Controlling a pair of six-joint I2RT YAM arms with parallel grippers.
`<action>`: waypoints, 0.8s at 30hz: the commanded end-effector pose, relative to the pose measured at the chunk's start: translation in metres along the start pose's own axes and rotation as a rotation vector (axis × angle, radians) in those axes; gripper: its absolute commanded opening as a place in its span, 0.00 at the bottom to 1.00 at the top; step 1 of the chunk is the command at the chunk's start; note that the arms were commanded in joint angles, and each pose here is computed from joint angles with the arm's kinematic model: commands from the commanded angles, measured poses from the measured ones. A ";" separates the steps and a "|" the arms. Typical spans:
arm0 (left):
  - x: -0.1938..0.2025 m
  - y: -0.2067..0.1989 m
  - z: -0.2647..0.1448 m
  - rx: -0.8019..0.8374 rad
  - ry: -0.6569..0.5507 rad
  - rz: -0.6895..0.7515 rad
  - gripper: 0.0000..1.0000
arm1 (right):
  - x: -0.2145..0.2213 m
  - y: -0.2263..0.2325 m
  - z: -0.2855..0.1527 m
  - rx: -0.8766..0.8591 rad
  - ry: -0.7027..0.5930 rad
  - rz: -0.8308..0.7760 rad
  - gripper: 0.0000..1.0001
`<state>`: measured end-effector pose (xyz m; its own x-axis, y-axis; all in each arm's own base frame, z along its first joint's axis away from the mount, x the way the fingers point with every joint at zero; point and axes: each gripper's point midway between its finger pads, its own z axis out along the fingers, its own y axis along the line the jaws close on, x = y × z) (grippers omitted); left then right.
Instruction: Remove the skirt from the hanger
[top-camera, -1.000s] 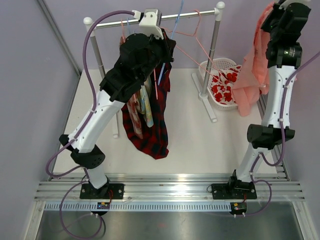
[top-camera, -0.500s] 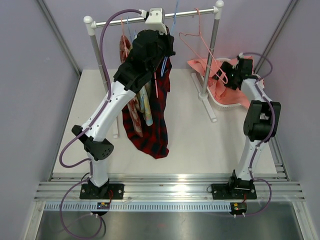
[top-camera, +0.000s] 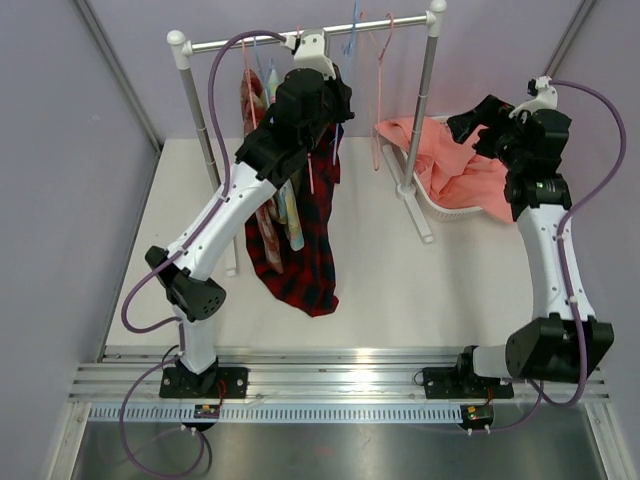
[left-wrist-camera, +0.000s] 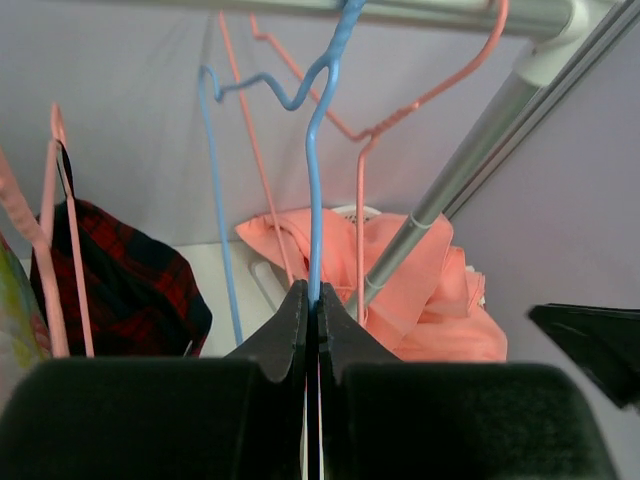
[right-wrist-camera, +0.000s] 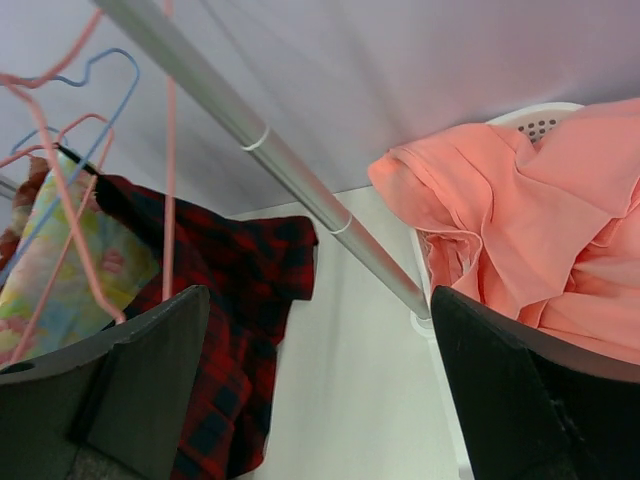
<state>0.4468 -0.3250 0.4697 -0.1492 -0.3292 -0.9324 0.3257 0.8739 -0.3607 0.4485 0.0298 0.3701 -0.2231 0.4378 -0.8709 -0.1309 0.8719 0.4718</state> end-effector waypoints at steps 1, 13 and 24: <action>-0.011 0.004 -0.006 -0.004 -0.016 -0.058 0.00 | 0.012 0.004 -0.017 -0.003 0.021 -0.008 0.99; -0.031 -0.036 -0.055 0.121 -0.004 -0.063 0.32 | -0.002 0.024 -0.066 -0.001 -0.014 -0.030 1.00; -0.068 -0.009 -0.137 0.088 -0.041 -0.022 0.48 | 0.005 0.033 -0.086 -0.022 -0.001 -0.031 0.99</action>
<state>0.3346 -0.2882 0.5273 -0.1751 -0.3671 -0.9136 0.4336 0.8043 -0.4063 0.3665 0.0366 0.3946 -0.2067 0.4217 -0.8828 -0.1382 0.8807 0.4531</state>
